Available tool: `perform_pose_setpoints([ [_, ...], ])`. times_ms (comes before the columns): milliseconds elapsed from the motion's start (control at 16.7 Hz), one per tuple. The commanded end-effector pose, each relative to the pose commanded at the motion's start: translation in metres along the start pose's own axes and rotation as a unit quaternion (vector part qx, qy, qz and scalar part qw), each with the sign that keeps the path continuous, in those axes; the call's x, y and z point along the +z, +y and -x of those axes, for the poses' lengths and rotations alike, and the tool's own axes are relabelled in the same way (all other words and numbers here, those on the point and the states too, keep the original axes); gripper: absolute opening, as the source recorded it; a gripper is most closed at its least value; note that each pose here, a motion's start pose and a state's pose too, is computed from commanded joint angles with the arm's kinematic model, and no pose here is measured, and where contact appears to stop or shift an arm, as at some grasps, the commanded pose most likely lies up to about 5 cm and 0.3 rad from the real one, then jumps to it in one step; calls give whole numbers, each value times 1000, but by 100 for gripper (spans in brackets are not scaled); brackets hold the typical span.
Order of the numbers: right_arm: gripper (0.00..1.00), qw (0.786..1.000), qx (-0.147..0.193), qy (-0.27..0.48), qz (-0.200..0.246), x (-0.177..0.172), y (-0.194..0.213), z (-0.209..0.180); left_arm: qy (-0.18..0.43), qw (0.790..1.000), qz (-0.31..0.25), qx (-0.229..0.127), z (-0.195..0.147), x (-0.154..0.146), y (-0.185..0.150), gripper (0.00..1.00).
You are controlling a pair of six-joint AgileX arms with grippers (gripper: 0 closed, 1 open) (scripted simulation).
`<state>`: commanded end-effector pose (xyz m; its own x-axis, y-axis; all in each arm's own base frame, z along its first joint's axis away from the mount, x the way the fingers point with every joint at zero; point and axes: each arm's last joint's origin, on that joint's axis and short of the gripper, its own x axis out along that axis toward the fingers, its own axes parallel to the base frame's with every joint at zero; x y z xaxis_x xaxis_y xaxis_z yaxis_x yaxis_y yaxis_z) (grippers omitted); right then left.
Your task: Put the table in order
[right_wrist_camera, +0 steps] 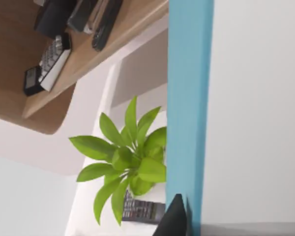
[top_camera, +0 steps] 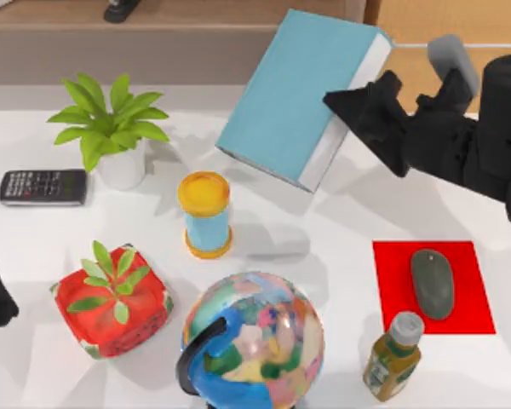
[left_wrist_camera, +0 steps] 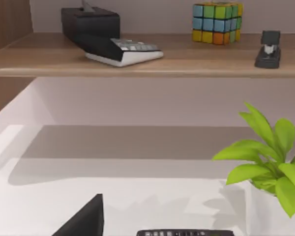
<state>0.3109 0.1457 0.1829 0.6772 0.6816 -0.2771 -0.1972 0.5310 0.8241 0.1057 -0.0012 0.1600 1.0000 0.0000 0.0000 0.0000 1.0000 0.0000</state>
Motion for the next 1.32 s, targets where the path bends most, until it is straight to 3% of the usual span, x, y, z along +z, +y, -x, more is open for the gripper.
perform_pose_setpoints([
  [240,0,988,-36,-17,-146,20,-60,54,0,1000,0,0,0,0,0,100],
  [420,0,965,-56,-98,-236,53,-98,95,0,1000,0,0,0,0,0,100],
  [600,0,931,-69,-201,-296,92,-131,138,0,1000,0,0,0,0,0,100],
  [960,0,868,-84,-351,-340,154,-183,194,0,1000,0,0,0,0,0,100],
  [1320,0,857,-92,-369,-348,168,-202,191,0,1000,0,0,0,0,0,100],
])
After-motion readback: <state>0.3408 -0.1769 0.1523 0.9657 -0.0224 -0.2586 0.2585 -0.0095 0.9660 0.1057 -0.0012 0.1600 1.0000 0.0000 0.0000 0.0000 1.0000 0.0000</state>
